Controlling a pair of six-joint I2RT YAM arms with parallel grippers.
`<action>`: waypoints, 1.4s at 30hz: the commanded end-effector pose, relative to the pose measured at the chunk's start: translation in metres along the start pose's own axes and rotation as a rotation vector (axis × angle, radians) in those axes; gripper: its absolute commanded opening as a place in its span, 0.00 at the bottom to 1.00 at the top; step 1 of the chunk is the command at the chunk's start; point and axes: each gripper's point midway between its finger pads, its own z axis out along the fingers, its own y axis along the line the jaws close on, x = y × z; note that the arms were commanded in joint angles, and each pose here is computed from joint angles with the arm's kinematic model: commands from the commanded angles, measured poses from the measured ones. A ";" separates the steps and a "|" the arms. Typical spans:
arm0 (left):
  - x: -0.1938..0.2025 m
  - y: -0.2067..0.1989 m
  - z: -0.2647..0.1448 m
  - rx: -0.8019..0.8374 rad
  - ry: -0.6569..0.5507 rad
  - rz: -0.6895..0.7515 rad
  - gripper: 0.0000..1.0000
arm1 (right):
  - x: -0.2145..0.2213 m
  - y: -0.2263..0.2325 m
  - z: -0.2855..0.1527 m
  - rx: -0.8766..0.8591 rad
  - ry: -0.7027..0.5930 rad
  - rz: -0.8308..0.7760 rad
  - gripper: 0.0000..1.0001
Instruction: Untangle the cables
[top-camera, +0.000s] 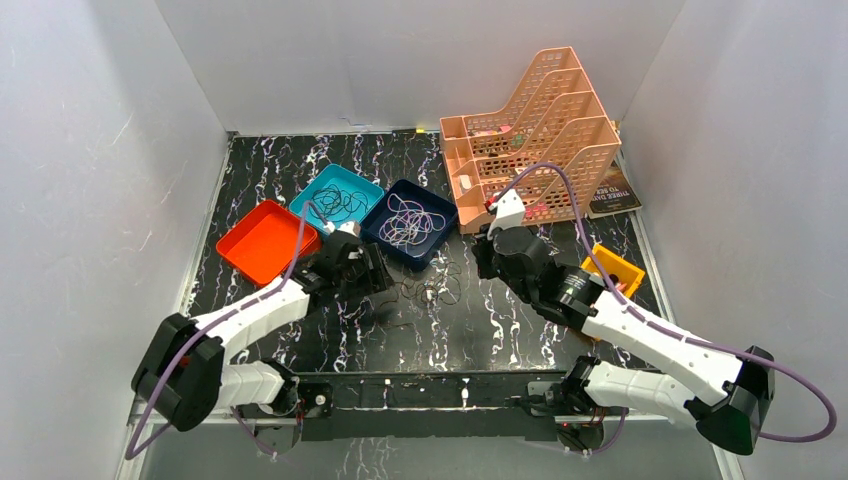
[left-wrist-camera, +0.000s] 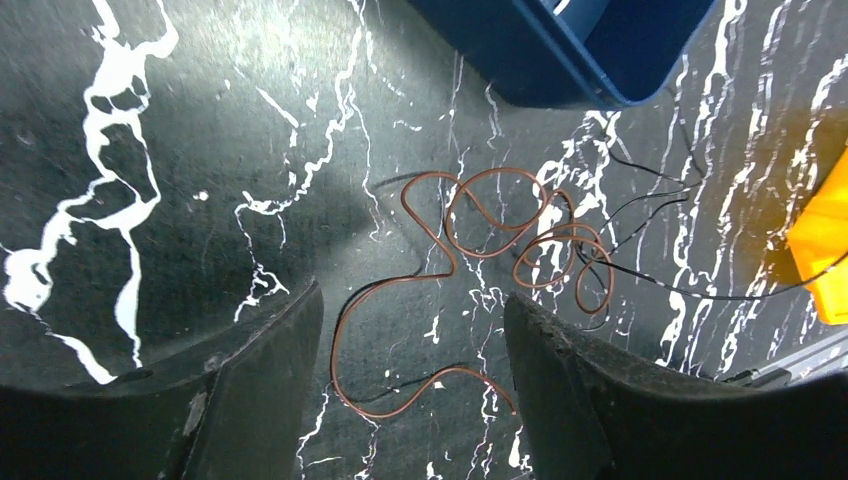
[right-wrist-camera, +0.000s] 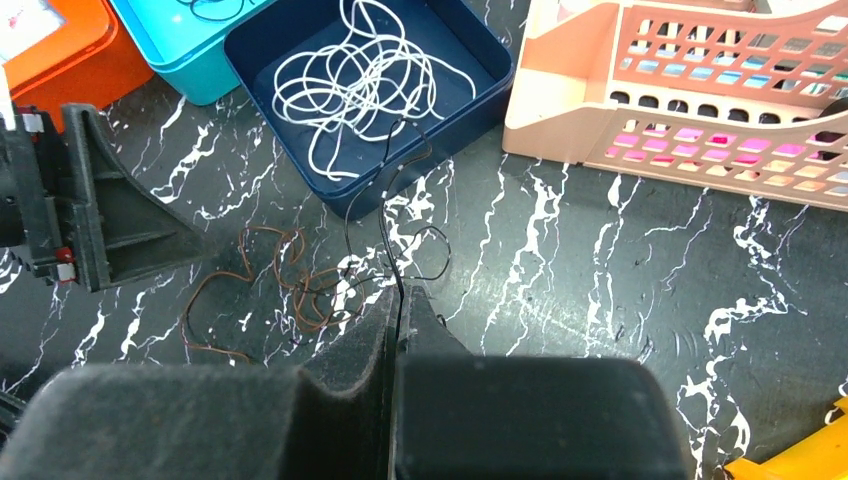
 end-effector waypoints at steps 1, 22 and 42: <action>-0.001 -0.007 0.008 -0.029 -0.025 -0.049 0.63 | -0.001 0.000 0.001 -0.003 -0.013 0.029 0.00; -0.002 -0.012 0.034 -0.078 -0.046 -0.094 0.53 | 0.006 -0.001 0.003 -0.013 -0.001 0.033 0.00; 0.013 -0.013 0.048 -0.058 0.011 -0.106 0.38 | 0.007 -0.002 0.004 -0.007 0.003 0.033 0.00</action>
